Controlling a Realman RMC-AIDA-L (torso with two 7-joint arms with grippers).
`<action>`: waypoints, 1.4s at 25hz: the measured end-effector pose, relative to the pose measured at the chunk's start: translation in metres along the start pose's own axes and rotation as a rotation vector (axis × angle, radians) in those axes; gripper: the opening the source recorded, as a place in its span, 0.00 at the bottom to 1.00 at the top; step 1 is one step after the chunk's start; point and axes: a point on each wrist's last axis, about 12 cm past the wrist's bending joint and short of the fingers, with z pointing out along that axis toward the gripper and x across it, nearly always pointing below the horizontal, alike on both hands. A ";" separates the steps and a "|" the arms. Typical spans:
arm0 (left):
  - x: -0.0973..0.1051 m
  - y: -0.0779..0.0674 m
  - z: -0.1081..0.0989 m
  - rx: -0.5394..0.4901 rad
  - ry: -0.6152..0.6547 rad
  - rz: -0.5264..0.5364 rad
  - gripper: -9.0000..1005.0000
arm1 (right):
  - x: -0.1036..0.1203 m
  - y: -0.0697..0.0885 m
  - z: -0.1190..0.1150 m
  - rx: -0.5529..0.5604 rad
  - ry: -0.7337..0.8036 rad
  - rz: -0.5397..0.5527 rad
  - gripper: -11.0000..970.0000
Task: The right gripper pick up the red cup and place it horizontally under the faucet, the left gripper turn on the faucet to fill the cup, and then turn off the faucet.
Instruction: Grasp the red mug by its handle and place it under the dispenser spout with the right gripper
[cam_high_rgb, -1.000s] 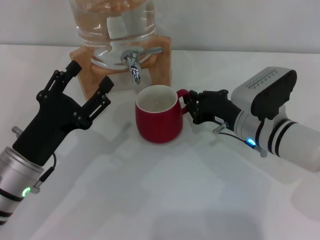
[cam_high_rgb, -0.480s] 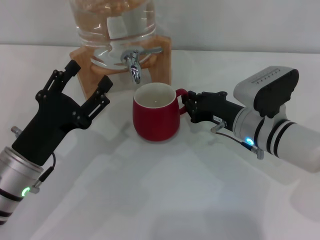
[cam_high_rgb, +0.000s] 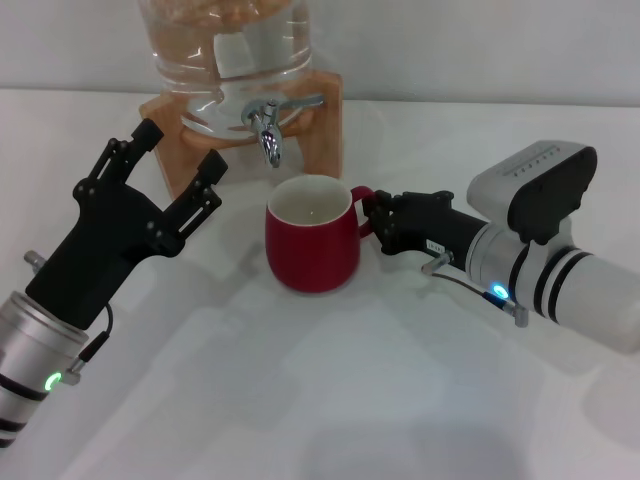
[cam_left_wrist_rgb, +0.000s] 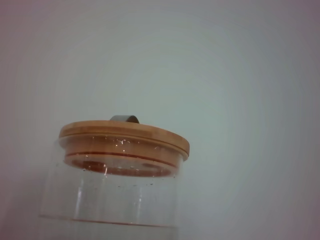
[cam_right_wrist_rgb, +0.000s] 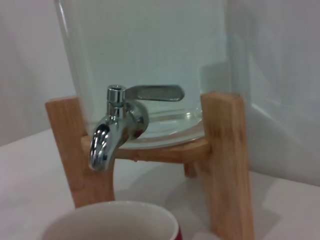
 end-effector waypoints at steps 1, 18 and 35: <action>0.000 0.000 0.000 0.000 0.000 0.000 0.86 | 0.001 0.001 0.000 -0.004 0.004 -0.004 0.14; 0.000 -0.001 0.001 0.002 -0.002 -0.001 0.86 | -0.010 0.007 0.009 -0.035 0.003 -0.060 0.13; 0.000 -0.001 0.001 0.004 -0.005 -0.002 0.86 | -0.013 0.006 0.011 -0.018 -0.005 -0.003 0.15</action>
